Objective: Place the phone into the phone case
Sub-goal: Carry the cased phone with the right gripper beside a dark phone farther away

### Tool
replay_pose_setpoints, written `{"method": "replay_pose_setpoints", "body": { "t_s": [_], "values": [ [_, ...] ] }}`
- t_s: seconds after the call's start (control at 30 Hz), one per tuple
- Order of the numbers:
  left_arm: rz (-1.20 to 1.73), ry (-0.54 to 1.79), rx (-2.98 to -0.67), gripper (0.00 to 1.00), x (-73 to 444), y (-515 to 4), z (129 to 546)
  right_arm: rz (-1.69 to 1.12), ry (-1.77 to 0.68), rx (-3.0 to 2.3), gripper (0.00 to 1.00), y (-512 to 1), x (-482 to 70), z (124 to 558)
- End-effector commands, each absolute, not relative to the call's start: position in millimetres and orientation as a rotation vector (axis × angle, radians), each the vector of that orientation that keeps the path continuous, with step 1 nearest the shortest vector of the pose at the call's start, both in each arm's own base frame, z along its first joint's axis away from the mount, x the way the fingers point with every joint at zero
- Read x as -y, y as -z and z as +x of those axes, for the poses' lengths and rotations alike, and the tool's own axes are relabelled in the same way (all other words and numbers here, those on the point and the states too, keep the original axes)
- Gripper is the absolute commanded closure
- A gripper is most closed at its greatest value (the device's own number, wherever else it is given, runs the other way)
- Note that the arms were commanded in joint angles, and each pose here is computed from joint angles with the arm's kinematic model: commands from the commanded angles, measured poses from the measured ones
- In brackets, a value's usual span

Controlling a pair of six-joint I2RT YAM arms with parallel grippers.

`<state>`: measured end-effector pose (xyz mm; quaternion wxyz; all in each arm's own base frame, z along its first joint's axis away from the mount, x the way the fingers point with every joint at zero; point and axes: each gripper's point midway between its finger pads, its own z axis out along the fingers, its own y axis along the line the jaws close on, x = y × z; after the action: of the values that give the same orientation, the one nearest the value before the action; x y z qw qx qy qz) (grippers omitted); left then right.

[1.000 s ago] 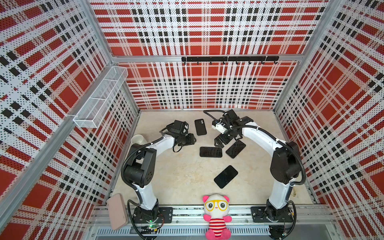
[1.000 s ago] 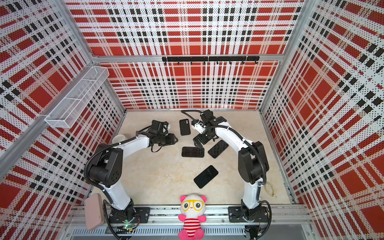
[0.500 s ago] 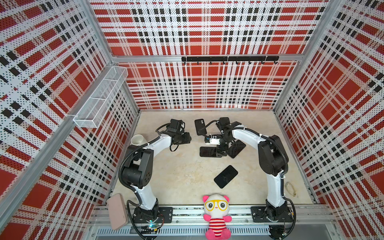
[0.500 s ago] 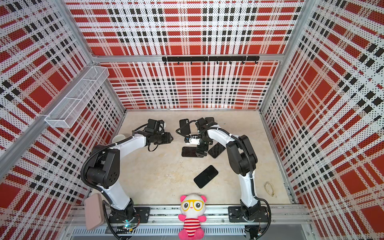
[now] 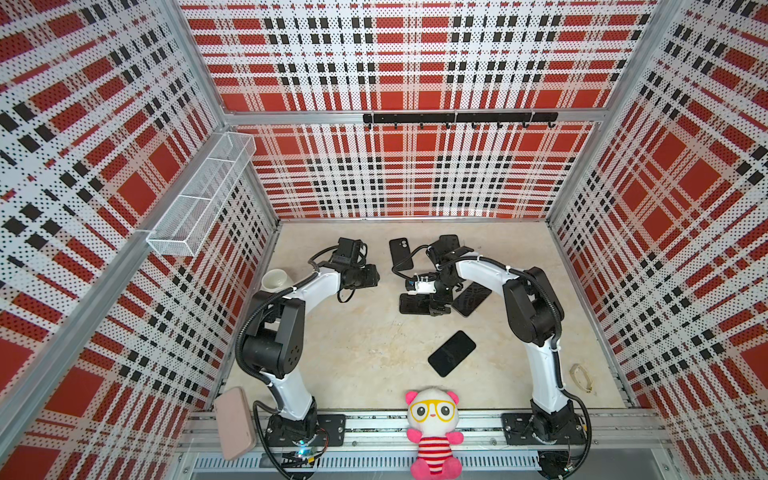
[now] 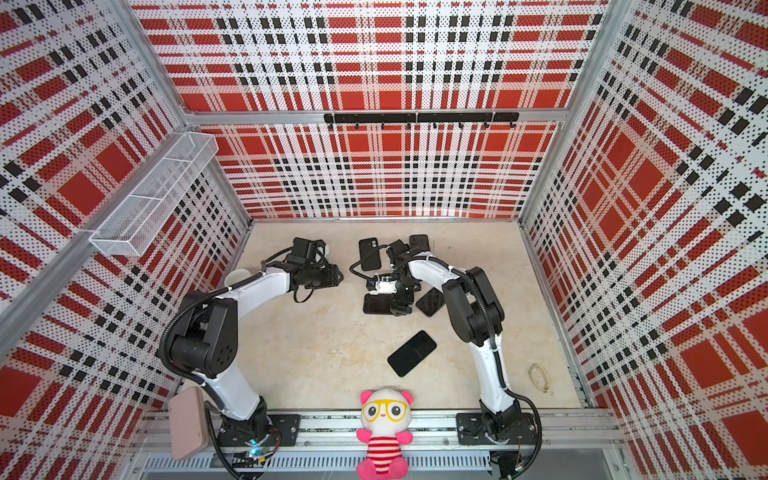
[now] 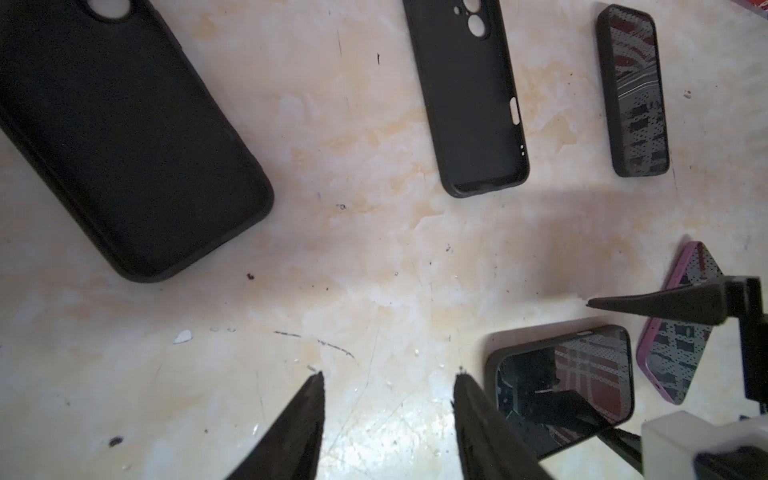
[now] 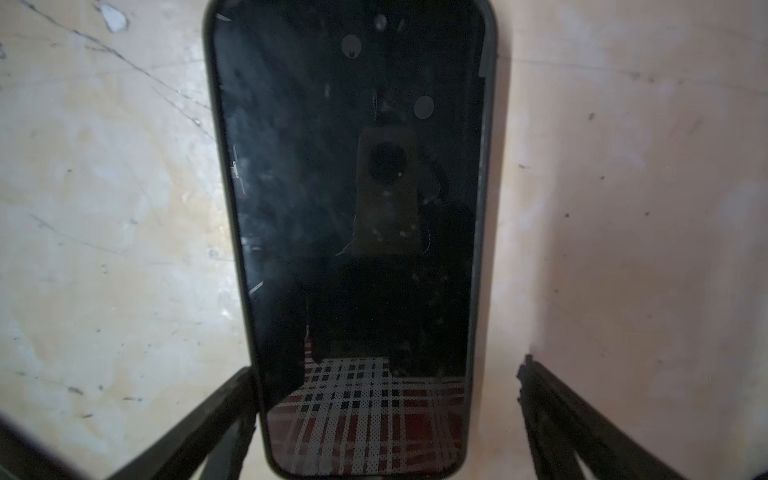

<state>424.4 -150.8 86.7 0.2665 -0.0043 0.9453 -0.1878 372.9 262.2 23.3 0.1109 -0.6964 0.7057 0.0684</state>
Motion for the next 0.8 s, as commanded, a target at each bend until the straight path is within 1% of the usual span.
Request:
{"method": "replay_pose_setpoints", "body": {
  "t_s": [0.0,0.17,0.27,0.47,0.6,0.7,0.77],
  "values": [
    [0.007,0.525,-2.5,0.47,152,-109,430,-2.138,-0.206,-2.063,0.01,-5,-260,360],
    [0.011,0.529,-2.502,0.48,153,-108,430,-2.148,-0.227,-2.087,0.06,0,-259,357],
    [0.01,0.529,-2.5,0.48,152,-109,430,-2.141,-0.213,-2.092,0.1,2,-259,359],
    [0.004,0.535,-2.501,0.48,153,-109,430,-2.118,-0.183,-2.113,0.15,5,-256,360],
    [0.004,0.537,-2.502,0.49,153,-109,430,-2.049,-0.149,-2.094,0.17,-10,-262,372],
    [0.003,0.536,-2.5,0.49,153,-110,430,-1.957,-0.139,-2.066,0.22,-30,-269,381],
    [0.004,0.535,-2.498,0.49,153,-111,430,-1.889,-0.145,-2.038,0.23,-48,-275,385]
  ]
}}
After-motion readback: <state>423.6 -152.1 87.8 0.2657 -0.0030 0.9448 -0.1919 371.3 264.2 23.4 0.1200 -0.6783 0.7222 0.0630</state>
